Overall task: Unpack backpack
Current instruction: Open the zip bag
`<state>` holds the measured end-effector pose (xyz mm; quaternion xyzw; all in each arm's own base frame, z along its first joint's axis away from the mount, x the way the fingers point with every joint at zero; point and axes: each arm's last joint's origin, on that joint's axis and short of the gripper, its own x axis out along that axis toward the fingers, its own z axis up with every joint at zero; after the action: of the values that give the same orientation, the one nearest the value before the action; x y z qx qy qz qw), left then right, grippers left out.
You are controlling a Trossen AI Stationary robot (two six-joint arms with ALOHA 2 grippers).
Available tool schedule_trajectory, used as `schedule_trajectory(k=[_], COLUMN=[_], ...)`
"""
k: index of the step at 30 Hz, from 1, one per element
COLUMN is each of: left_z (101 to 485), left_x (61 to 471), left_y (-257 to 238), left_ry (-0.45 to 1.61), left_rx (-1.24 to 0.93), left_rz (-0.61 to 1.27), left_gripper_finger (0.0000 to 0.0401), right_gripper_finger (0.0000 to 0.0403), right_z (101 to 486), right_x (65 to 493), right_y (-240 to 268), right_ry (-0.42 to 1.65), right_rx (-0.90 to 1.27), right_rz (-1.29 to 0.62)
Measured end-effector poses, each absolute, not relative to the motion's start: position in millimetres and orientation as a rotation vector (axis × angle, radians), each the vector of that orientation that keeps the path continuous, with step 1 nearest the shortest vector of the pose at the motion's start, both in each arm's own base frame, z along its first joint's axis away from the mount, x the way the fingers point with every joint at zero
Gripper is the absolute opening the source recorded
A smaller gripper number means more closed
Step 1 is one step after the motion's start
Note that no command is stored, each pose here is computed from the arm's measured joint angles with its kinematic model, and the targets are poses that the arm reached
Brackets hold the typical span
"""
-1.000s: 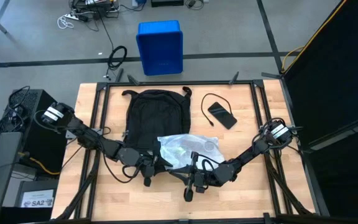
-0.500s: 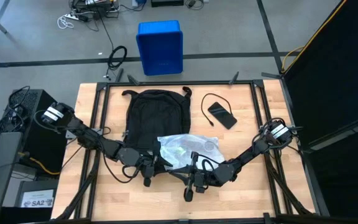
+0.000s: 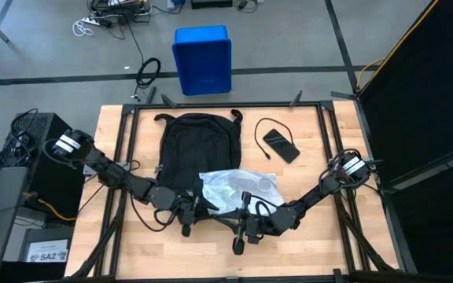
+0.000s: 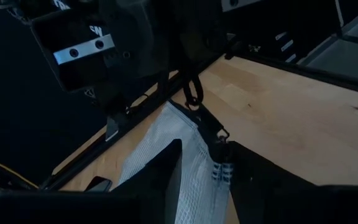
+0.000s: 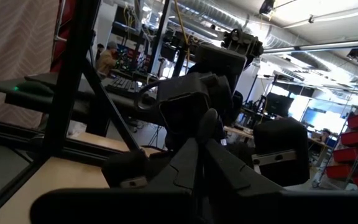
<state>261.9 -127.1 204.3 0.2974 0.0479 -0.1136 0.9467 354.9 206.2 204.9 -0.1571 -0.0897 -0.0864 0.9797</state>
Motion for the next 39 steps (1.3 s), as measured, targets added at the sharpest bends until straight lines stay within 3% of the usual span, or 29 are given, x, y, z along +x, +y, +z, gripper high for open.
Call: schedule_trajectory(k=[6, 15, 28, 39], left_z=[204, 203, 202, 202], left_x=[262, 261, 261, 262], left_y=[-127, -127, -127, -126], left_ry=[0.101, 0.112, 0.113, 0.132], left_rx=[0.609, 0.636, 0.669, 0.677], left_rz=[-0.234, -0.239, -0.242, -0.193], left_gripper_finger=[0.0085, 0.0022, 0.0001, 0.0000], right_gripper_finger=[0.0000, 0.0000, 0.0002, 0.0056], right_z=[205, 205, 204, 198], right_x=[355, 355, 355, 348], right_y=[206, 206, 205, 217], right_ry=[-0.180, -0.179, -0.161, -0.086], right_rx=[-0.317, -0.318, -0.332, -0.388], right_rz=[-0.174, -0.174, -0.222, -0.230])
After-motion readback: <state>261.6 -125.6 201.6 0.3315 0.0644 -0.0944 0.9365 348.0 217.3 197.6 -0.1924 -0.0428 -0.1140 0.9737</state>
